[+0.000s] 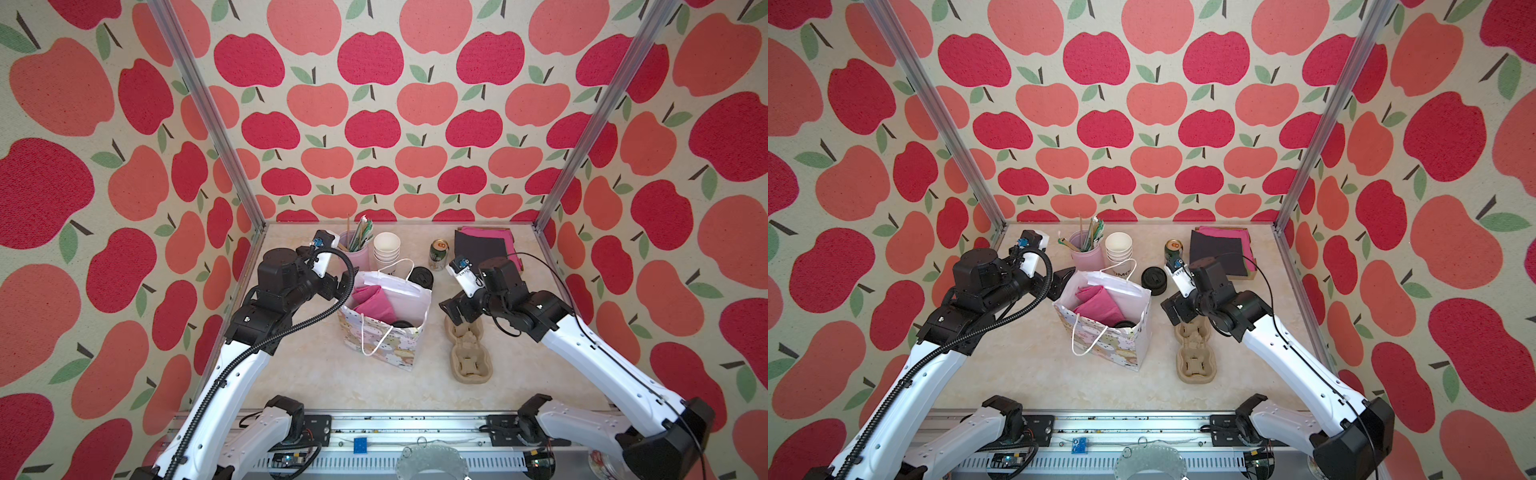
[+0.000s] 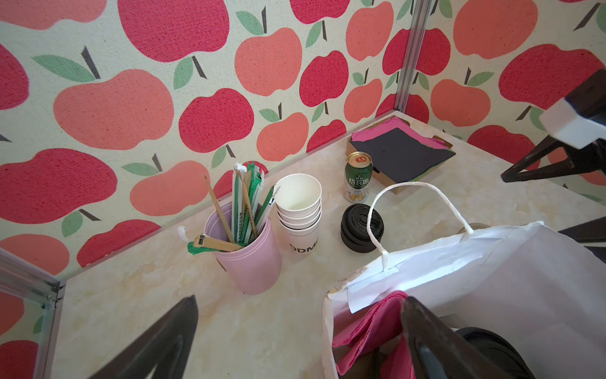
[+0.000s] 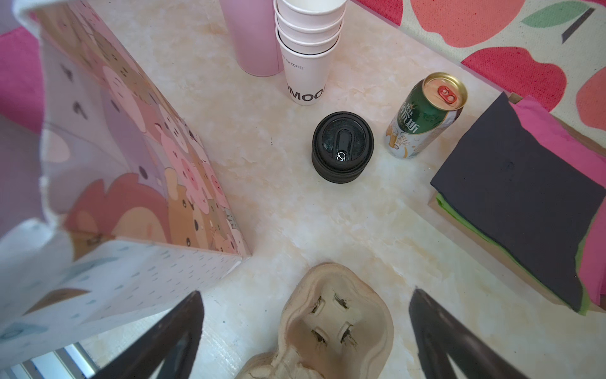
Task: Pack the takeout coffee
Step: 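Lift the left gripper out of the bag while the right gripper draws back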
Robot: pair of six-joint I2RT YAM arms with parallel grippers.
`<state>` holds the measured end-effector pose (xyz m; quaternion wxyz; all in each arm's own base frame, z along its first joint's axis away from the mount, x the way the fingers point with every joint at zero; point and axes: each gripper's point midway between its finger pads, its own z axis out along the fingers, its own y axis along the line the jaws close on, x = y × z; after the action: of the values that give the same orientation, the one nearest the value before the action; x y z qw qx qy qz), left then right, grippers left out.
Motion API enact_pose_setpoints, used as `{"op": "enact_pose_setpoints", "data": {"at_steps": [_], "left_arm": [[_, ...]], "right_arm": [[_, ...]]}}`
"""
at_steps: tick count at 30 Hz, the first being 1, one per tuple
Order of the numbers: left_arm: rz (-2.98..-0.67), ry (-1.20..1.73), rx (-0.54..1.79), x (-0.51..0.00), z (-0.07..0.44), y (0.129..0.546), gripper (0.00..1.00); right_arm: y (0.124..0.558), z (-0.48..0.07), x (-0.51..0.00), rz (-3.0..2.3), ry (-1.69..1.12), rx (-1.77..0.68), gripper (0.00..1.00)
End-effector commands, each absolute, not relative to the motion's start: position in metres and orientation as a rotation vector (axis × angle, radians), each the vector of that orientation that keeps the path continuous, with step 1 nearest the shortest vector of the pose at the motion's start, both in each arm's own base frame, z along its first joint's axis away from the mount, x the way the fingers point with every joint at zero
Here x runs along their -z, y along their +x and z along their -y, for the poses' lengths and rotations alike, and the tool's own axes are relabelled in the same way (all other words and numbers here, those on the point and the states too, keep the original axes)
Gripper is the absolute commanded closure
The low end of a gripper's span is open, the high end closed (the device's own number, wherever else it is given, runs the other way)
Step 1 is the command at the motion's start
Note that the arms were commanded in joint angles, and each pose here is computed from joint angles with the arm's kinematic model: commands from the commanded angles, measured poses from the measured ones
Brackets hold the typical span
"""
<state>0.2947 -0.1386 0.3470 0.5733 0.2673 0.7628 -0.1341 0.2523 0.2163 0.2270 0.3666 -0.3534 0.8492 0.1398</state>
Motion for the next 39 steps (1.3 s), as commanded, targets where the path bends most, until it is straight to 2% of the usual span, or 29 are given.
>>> {"op": "enact_pose_setpoints", "data": {"at_steps": [1, 39], "left_arm": [[-1.744, 0.596, 0.379, -0.357, 0.142, 0.296, 0.01], [-1.812, 0.458, 0.383, -0.334, 0.129, 0.304, 0.01]], "right_arm": [[0.250, -0.230, -0.225, -2.202, -0.880, -0.460, 0.01], [0.290, -0.290, -0.238, -2.142, -0.912, -0.619, 0.01]]}}
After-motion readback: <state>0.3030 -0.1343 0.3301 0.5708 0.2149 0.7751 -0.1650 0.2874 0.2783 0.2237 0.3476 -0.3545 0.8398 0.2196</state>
